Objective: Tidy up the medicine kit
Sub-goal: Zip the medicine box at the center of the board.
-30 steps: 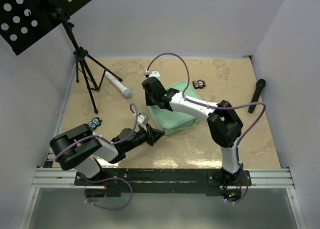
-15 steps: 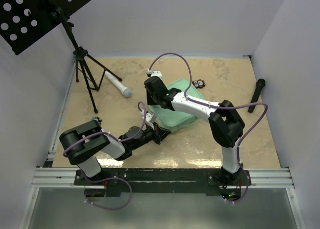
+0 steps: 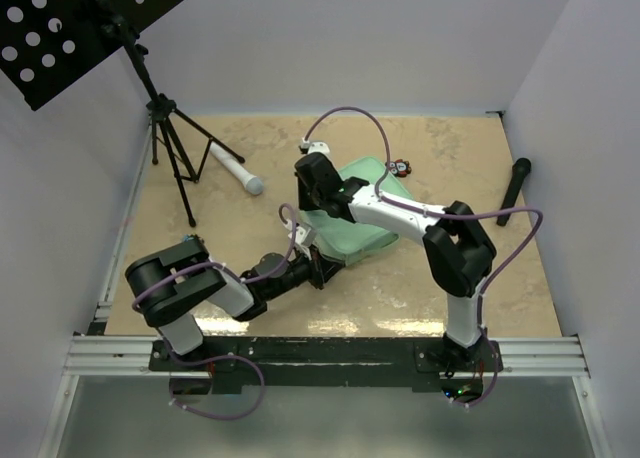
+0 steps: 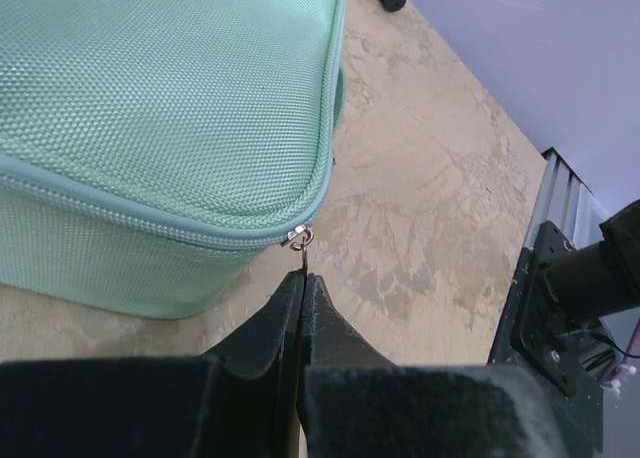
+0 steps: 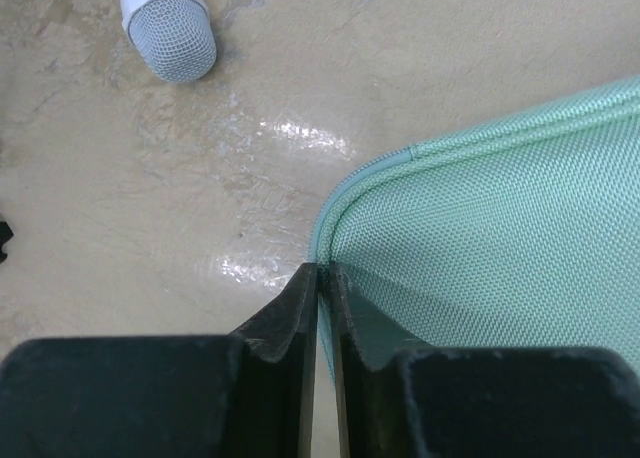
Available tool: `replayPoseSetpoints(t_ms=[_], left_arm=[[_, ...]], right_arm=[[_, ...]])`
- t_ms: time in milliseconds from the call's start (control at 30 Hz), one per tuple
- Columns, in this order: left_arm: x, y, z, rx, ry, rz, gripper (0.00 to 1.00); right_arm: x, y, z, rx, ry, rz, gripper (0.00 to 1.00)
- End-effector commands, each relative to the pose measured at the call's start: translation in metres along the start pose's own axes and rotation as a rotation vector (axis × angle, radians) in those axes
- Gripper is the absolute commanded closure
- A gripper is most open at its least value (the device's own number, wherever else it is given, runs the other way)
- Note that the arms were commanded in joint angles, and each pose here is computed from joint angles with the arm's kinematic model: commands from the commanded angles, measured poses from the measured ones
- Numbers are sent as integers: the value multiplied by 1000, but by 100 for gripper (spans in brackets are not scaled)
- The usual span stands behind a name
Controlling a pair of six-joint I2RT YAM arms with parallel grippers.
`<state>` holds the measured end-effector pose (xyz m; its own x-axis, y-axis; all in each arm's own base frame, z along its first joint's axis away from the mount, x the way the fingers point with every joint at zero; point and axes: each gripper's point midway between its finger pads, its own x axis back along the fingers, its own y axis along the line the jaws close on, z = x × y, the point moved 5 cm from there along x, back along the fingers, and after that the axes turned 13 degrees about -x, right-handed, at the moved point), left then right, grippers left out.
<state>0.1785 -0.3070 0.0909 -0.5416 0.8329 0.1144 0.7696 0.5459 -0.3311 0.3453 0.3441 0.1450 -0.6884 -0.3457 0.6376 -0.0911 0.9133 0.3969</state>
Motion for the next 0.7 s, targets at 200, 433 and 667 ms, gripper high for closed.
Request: replayPoseSetpoints(t_ms=[200, 433, 667], left_arm=[[31, -12, -34, 14, -150, 84, 100], [39, 28, -45, 12, -130, -51, 100], [31, 62, -45, -53, -24, -191, 100]], right_arm=[[46, -16, -59, -46, -125, 41, 57], [57, -109, -101, -191, -246, 237, 58], [49, -175, -97, -272, -265, 365, 59]])
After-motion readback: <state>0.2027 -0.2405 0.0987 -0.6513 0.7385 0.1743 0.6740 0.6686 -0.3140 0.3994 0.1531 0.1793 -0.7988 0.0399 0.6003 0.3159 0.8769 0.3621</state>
